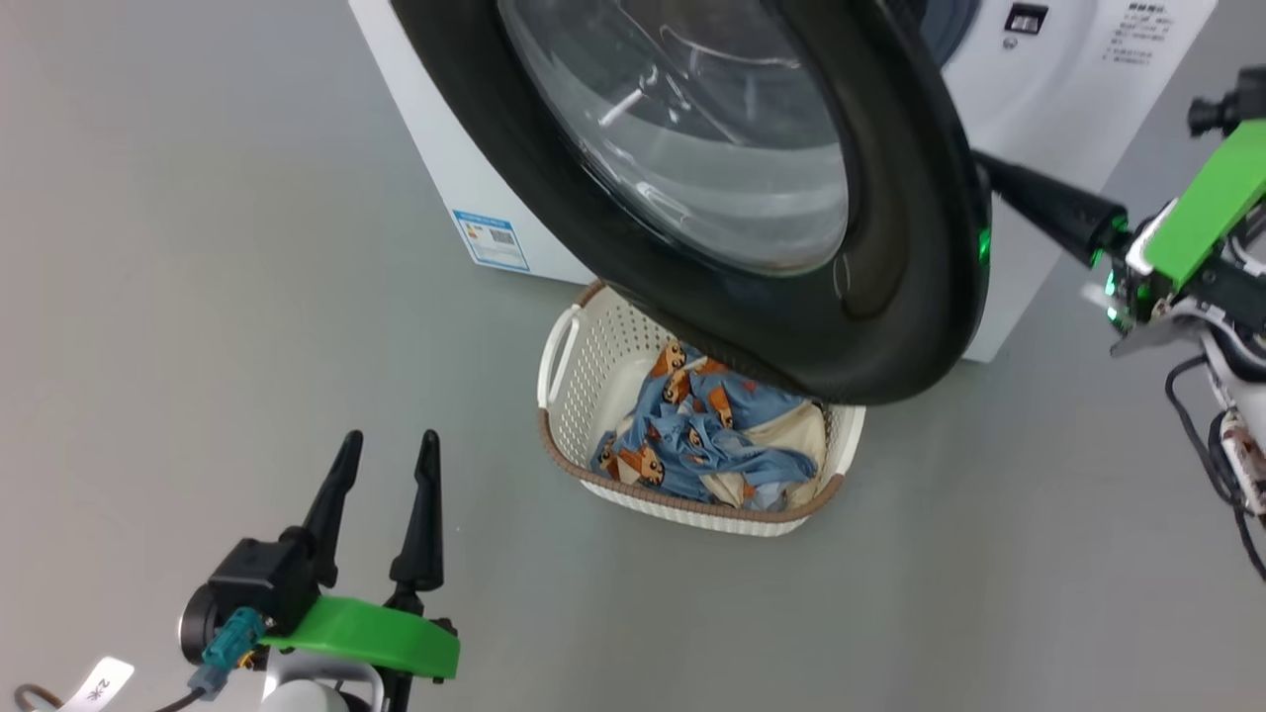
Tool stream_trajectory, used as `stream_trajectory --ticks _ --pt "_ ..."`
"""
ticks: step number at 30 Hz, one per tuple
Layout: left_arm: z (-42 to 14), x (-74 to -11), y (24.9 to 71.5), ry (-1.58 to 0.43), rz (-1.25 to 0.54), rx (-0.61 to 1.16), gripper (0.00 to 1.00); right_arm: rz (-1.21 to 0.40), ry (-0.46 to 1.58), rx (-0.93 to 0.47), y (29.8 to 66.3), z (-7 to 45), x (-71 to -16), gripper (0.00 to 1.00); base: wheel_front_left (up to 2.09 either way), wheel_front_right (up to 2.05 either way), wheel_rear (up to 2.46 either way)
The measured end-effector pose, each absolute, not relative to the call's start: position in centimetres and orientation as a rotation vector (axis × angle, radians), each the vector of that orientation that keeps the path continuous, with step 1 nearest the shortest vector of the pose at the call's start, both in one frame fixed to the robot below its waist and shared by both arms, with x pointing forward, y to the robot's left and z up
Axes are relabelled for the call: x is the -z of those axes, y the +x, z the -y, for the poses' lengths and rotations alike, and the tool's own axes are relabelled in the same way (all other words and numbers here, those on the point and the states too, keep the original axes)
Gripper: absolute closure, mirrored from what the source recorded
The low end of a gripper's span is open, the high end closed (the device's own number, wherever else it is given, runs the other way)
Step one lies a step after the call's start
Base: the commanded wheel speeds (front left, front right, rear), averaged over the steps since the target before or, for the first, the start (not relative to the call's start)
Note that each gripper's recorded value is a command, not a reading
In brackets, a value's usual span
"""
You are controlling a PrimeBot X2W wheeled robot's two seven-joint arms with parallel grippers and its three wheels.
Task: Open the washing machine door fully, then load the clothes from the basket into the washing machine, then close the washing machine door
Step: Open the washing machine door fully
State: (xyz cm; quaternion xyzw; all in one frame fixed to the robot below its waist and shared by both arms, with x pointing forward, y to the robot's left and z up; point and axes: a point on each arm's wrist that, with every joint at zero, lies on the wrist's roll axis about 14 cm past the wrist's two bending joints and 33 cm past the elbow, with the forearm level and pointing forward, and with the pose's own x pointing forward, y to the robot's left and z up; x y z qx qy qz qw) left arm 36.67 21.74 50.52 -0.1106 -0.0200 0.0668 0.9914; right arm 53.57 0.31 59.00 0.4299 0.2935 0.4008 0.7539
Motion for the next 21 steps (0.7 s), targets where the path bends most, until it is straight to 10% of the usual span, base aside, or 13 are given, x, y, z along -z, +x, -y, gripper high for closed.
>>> stream_trajectory --ticks 21 --pt "-26.0 -51.0 30.2 -0.189 0.074 -0.261 0.0 -0.862 0.922 -1.06 44.1 -7.6 -56.8 1.0 0.0 0.0 0.0"
